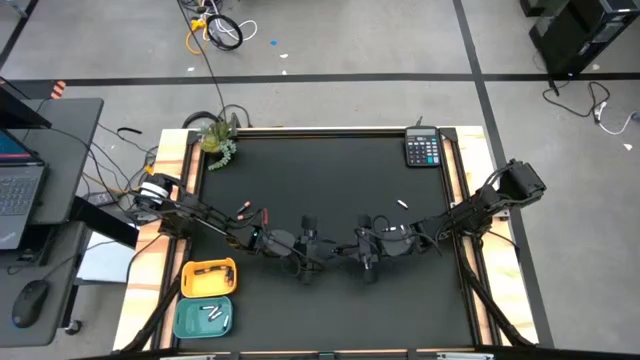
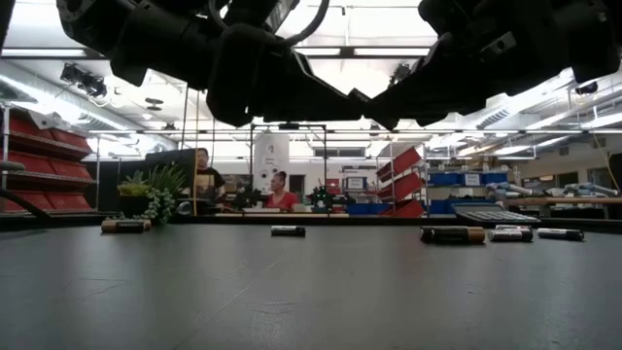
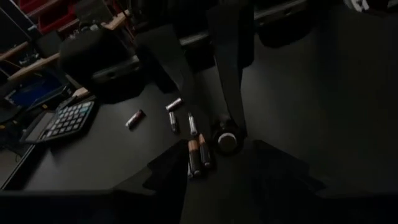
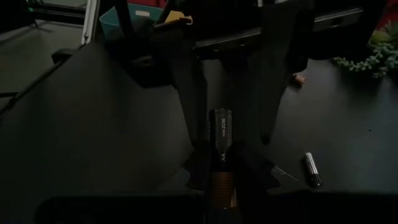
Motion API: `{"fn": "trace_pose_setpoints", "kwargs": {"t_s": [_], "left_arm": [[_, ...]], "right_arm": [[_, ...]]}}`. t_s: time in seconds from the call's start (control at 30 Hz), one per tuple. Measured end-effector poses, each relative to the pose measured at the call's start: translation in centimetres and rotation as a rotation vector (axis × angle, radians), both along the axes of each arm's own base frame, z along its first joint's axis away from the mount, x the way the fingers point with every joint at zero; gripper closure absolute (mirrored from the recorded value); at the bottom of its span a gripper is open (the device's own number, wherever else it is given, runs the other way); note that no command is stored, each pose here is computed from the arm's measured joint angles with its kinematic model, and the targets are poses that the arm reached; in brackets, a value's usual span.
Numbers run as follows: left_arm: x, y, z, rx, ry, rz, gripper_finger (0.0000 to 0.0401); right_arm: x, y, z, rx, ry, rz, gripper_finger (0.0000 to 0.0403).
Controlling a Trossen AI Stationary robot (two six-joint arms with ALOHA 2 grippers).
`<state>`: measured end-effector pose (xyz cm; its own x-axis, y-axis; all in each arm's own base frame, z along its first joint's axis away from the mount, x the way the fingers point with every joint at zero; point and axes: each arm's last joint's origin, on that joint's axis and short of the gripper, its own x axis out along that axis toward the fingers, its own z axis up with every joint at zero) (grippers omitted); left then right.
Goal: Sort batteries
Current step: Put the black battery into the yellow bin
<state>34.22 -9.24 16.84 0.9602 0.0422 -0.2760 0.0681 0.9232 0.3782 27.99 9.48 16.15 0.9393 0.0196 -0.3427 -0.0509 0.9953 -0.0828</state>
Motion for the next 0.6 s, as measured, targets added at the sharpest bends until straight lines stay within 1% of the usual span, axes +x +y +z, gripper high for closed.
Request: {"fn": "trace_pose_setpoints", "kwargs": {"t_s": [0.33,0.47,0.6], "left_arm": [[0.1,-0.04,0.41,-0.016,-0.047,-0.004,0.0283],[0.08,-0.03,0.36,-0.016,-0.044,-0.007,0.0319],[0.07,-0.11,0.3,-0.036,-0.036,-0.037,0.036]], "right_arm": [[0.09,-0.06,0.25,0.02,-0.02,0.004,0.0353],[0.11,-0.11,0.24,0.026,-0.018,0.003,0.0353],[0.11,-0.13,0.2,0.039,-0.012,0.01,0.0353]]}}
